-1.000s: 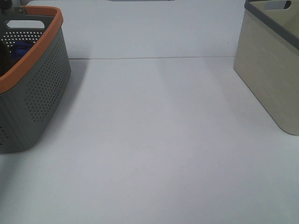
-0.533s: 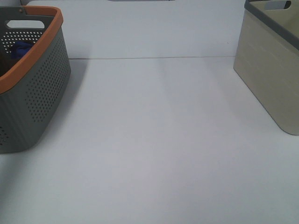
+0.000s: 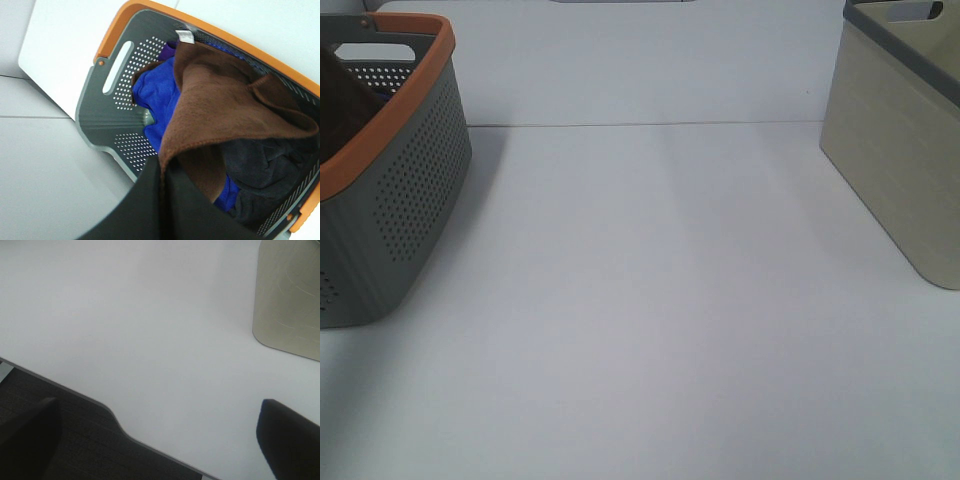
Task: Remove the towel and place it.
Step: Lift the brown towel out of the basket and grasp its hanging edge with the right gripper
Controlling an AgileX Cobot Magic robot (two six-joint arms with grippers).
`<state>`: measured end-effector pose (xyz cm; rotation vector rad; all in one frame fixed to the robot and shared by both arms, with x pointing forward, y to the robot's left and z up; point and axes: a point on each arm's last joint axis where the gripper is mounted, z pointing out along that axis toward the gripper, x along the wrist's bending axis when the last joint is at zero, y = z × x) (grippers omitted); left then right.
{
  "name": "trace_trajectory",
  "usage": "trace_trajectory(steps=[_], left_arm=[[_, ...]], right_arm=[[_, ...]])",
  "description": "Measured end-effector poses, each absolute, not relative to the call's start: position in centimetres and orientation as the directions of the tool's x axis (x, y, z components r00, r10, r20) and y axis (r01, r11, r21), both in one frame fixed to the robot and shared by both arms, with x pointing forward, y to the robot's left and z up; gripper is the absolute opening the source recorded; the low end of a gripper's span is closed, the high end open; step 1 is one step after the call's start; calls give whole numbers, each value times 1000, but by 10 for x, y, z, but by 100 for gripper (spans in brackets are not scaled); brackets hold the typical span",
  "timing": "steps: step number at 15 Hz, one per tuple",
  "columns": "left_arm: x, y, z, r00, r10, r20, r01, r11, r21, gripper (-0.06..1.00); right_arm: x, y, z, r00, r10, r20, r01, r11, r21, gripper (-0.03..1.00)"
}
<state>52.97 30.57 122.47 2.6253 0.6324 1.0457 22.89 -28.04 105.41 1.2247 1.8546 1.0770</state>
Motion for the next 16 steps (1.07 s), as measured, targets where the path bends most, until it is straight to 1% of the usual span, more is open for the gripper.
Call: trace_trajectory(steps=[4, 7, 8, 10, 12, 14, 16], left_arm=[[498, 299, 1252, 599, 498, 626, 237, -858, 456, 0], [487, 296, 1266, 561, 506, 656, 198, -851, 487, 0], [481, 292, 1286, 523, 521, 674, 140, -833, 535, 0], [472, 283, 1306, 500, 513, 697, 47, -821, 570, 0], [463, 269, 1320, 500, 453, 738, -73, -827, 557, 0], [456, 243, 1325, 516, 320, 794, -252, -830, 498, 0], [452, 223, 1330, 492, 272, 827, -364, -798, 480, 0]], right_arm=[[229, -280, 1054, -344, 935, -82, 392, 223, 892, 95], [229, -280, 1054, -344, 935, -82, 392, 223, 892, 95], [229, -281, 1054, -342, 936, -85, 393, 225, 892, 95], [229, -281, 1054, -341, 936, -88, 393, 226, 891, 95], [229, -281, 1054, -341, 936, -88, 393, 226, 891, 95], [229, -281, 1054, -341, 936, -88, 393, 226, 891, 95], [229, -281, 1054, -341, 936, -88, 393, 226, 891, 95]])
